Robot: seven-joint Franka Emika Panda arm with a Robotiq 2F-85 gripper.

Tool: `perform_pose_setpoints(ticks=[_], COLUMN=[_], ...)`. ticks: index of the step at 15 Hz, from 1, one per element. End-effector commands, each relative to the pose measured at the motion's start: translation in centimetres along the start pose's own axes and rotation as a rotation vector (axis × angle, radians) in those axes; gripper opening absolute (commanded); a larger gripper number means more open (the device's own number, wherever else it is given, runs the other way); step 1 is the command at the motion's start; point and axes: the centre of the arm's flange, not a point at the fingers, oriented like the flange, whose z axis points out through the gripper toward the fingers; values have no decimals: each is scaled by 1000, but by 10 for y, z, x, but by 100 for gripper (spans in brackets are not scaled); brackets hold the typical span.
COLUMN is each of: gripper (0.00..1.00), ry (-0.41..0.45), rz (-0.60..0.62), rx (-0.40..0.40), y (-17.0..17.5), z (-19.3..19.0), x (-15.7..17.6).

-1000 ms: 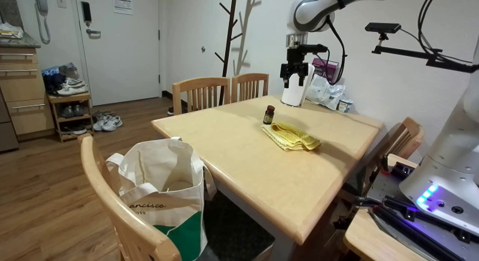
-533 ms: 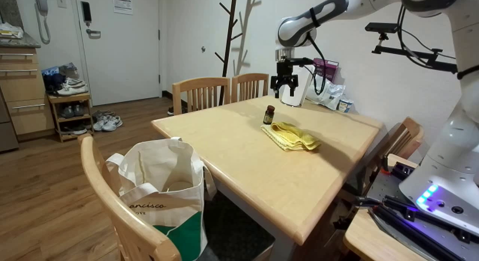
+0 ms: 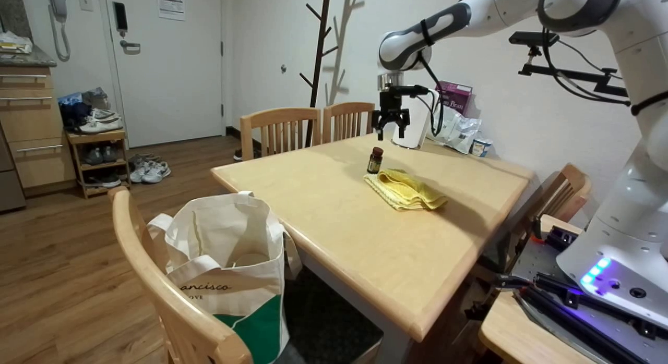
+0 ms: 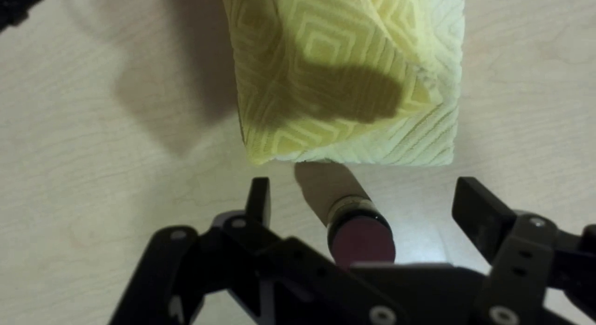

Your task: Move the bottle to the left, use the yellow towel to wipe the table

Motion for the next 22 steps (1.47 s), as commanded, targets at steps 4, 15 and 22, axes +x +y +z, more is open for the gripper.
perform_pose_setpoints(ticks=[4, 15, 22], gripper=[100, 100, 100], ry=[-104, -20, 84], rz=[-147, -227, -196], rx=[-8, -12, 1], y=[-16, -23, -11], z=[3, 27, 70], x=[9, 10, 32])
